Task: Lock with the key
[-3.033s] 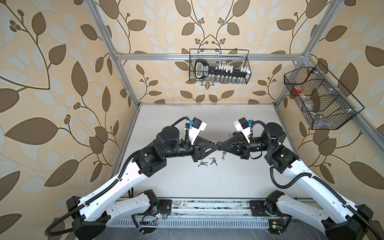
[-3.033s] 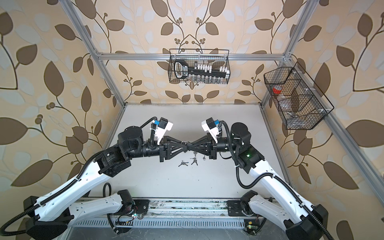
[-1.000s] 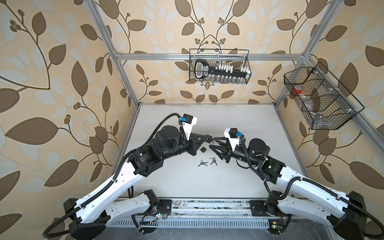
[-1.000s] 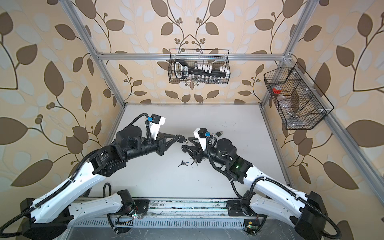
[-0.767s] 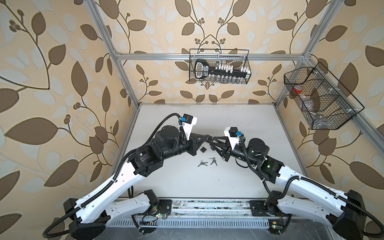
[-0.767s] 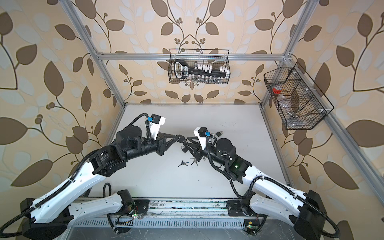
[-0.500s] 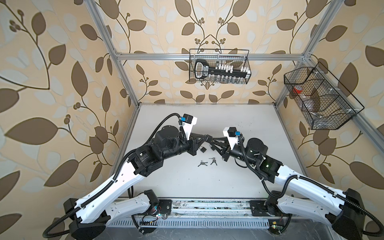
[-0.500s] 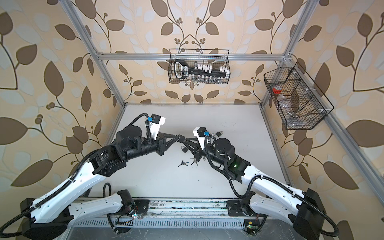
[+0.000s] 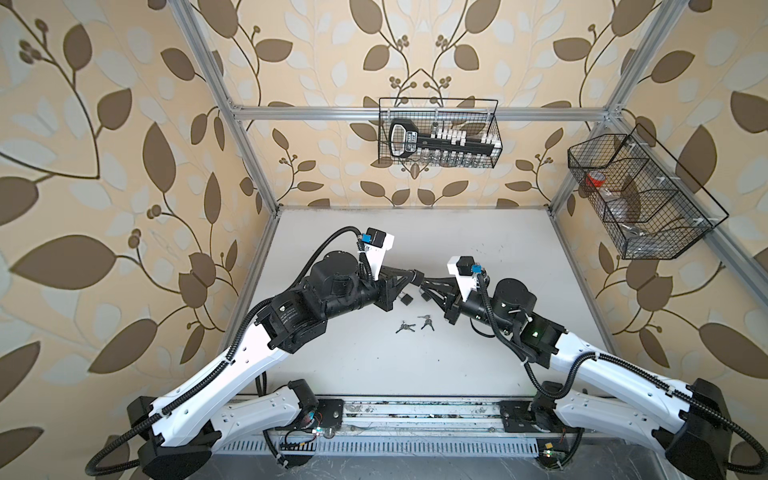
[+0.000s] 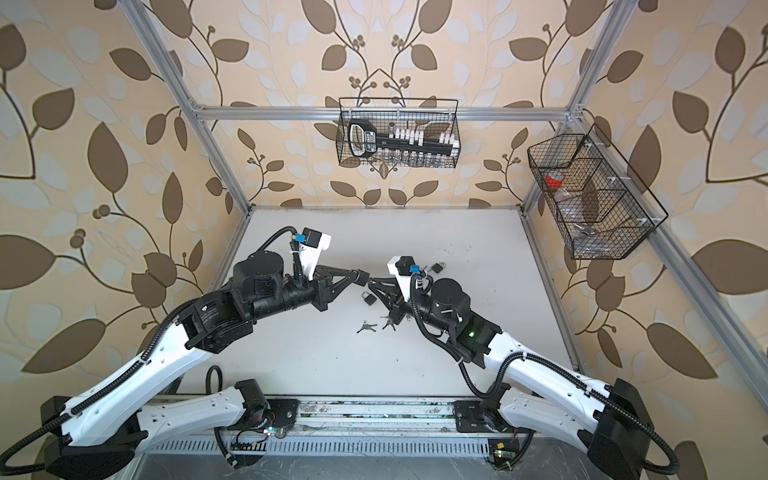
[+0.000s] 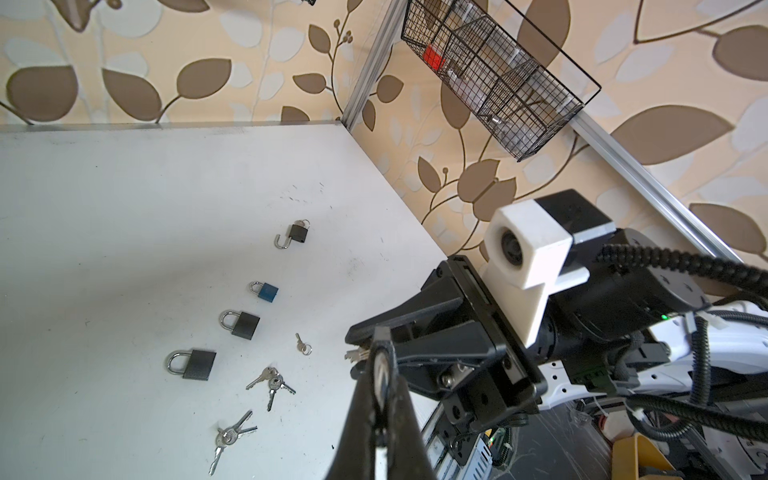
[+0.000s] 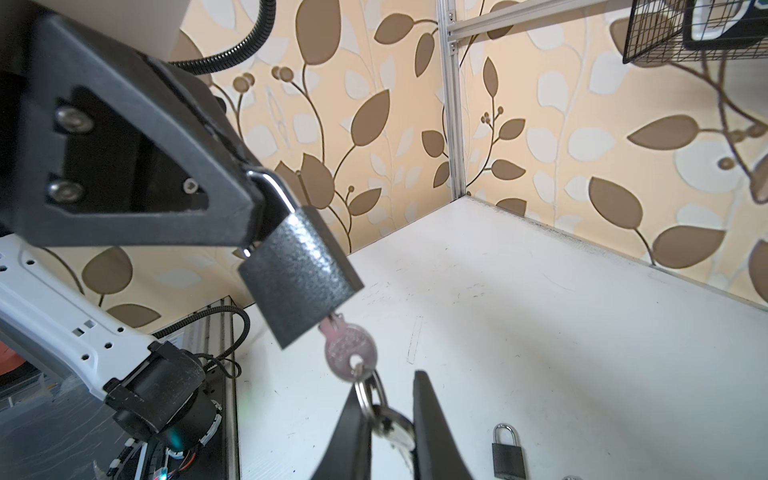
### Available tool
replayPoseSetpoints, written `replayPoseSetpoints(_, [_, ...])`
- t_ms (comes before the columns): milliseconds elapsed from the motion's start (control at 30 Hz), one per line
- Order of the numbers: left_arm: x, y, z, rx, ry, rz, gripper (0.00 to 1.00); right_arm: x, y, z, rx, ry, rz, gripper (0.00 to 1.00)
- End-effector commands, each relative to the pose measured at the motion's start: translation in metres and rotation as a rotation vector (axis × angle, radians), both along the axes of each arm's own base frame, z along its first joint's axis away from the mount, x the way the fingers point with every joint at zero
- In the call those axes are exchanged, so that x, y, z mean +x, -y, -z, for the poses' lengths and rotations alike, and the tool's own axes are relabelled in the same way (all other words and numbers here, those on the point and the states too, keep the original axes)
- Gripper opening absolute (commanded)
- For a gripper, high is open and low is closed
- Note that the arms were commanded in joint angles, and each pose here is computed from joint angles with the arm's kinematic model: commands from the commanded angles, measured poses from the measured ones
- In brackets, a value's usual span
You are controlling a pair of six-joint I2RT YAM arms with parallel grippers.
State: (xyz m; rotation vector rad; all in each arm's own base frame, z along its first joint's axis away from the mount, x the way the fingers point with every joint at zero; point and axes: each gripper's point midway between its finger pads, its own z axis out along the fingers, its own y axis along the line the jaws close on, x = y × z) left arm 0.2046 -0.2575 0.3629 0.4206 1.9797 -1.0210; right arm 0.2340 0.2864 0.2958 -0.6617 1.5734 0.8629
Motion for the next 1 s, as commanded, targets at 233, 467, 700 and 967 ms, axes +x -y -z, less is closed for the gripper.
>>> replayPoseSetpoints(233, [0.001,-0.011,-0.033,-0.087,0.071,-0.048,0.0,0.0,0.026,0.057,-0.057,-0.081,0.098,0.0])
replayPoseSetpoints(467, [0.014,-0.026,-0.007,0.035,0.038,-0.144,0.0,0.003,0.028,0.075,-0.141,-0.132,0.114,0.0])
replayPoseSetpoints(700, [0.038,-0.078,0.042,0.318,-0.044,-0.419,0.0,-0.008,0.004,0.123,-0.259,-0.316,-0.014,0.0])
replayPoseSetpoints(967, [0.051,-0.121,0.093,0.253,-0.284,-0.53,0.0,-0.027,-0.042,0.171,-0.371,-0.481,-0.14,0.0])
